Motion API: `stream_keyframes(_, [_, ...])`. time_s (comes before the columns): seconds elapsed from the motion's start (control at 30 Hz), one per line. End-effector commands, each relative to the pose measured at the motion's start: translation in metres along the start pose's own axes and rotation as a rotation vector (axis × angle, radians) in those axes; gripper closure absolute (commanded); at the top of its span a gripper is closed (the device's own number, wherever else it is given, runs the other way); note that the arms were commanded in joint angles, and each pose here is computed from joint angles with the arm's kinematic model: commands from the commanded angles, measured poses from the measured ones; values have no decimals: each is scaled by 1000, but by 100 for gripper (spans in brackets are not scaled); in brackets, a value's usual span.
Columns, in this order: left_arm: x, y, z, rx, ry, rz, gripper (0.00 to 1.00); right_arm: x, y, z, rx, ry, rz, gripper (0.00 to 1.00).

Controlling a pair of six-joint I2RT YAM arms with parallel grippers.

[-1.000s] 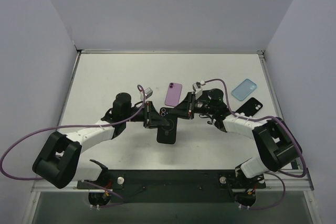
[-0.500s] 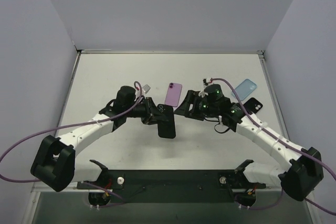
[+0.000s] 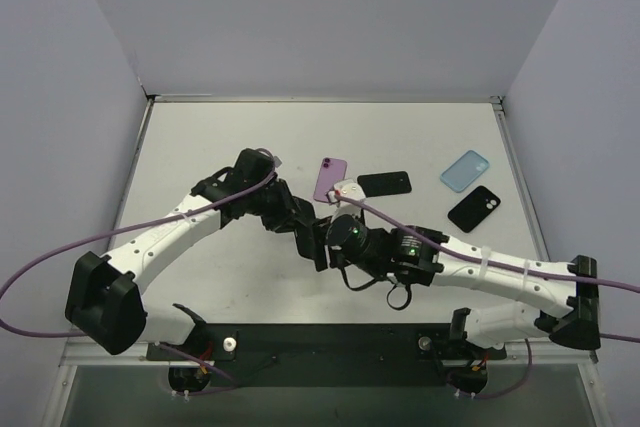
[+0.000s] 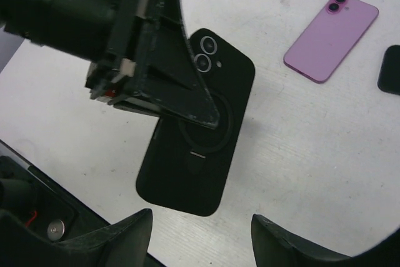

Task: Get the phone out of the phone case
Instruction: Adjust the phone.

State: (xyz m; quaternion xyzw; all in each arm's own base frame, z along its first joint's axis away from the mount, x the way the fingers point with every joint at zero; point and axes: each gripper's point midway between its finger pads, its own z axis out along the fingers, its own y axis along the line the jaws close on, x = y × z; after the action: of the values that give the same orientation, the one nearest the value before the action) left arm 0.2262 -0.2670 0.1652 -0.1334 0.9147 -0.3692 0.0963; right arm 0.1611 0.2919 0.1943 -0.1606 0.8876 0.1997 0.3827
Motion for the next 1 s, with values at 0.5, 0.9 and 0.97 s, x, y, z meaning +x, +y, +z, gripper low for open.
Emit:
stream_keyframes(0.5, [0, -2, -23, -186, -37, -1, 100, -12, 36, 44, 267, -83, -257, 50])
stream_keyframes(0.9, [1, 0, -20, -195, -37, 1, 100, -3, 30, 55, 385, -35, -315, 90])
stream_keyframes(0.97, [2, -1, -19, -186, -30, 6, 100, -6, 25, 52, 419, -43, -310, 100])
